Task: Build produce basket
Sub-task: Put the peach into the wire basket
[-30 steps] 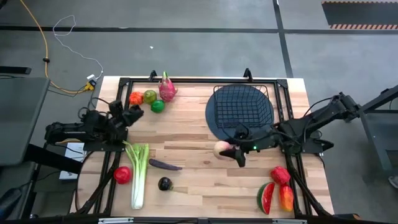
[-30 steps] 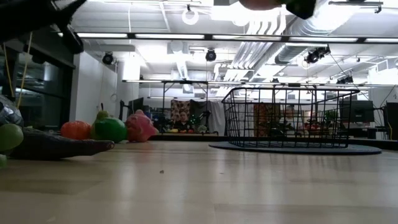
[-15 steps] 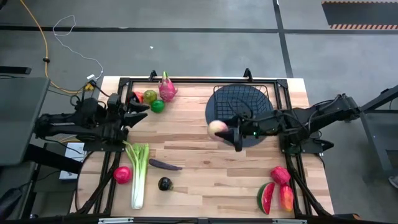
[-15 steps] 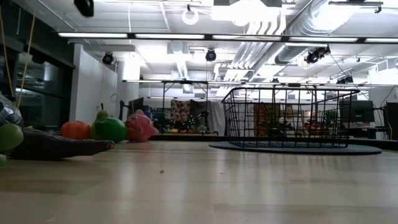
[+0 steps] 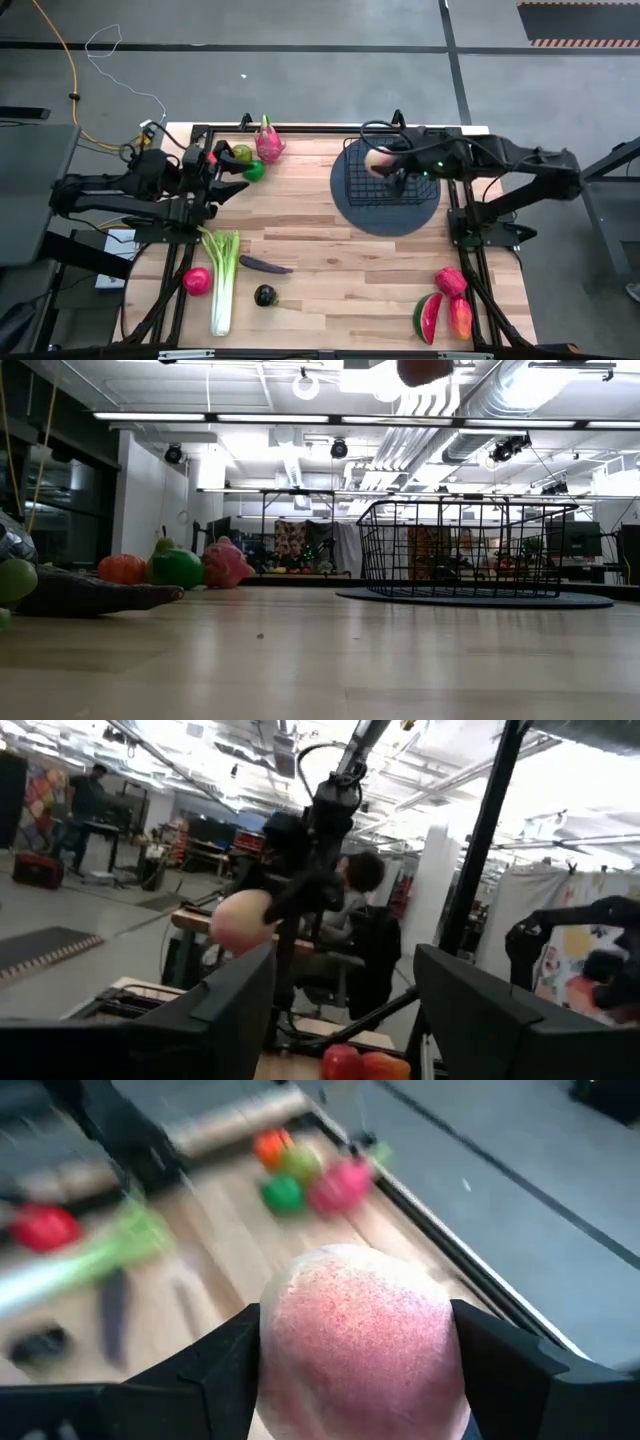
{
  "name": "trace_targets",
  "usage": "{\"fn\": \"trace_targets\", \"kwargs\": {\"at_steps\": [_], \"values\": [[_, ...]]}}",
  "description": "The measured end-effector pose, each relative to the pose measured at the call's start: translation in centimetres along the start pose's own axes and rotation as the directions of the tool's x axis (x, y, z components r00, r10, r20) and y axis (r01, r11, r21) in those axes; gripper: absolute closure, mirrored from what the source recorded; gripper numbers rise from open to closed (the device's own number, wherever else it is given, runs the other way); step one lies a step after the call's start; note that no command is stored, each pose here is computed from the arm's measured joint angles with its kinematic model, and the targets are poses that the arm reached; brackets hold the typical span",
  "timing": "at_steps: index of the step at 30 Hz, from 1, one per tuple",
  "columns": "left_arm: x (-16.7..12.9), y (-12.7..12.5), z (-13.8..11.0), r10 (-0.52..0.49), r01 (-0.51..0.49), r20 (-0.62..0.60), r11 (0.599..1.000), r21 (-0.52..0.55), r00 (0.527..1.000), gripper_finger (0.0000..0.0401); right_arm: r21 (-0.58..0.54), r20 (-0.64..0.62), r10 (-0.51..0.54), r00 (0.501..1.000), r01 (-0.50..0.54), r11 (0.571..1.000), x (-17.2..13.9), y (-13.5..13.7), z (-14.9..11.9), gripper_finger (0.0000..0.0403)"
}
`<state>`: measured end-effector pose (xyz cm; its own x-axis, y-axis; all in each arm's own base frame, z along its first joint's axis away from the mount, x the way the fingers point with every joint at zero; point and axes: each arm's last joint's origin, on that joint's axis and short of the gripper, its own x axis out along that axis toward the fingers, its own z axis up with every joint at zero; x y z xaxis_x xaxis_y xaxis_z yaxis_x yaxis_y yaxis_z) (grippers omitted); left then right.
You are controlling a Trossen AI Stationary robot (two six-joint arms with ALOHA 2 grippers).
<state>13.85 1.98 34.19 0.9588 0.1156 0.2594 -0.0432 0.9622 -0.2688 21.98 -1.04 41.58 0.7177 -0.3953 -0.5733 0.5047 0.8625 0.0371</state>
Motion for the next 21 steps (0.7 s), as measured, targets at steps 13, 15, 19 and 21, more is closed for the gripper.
{"fn": "trace_targets", "kwargs": {"at_steps": [13,15,19,21], "values": [[2.4,1.3,-2.1,0.214,-0.218,-0.059,0.973,-0.078,0.975,0.0172,0.033,-0.487,-0.267,0.831,0.323,0.946,9.1,-8.3,-8.4,0.0144],[2.8,1.5,-2.6,0.242,-0.247,-0.075,0.966,-0.072,0.967,0.0172,0.144,-0.525,-0.284,0.803,0.412,0.900,10.5,-9.7,-9.4,0.0141],[3.1,1.6,-3.0,0.240,-0.248,-0.106,0.966,-0.074,0.965,0.0172,0.306,-0.536,-0.286,0.794,0.499,0.810,12.6,-11.4,-9.9,0.0118],[3.2,1.6,-3.1,0.230,-0.238,-0.114,0.969,-0.064,0.967,0.0172,0.350,-0.544,-0.291,0.787,0.527,0.774,13.6,-11.8,-10.1,0.0114]]}}
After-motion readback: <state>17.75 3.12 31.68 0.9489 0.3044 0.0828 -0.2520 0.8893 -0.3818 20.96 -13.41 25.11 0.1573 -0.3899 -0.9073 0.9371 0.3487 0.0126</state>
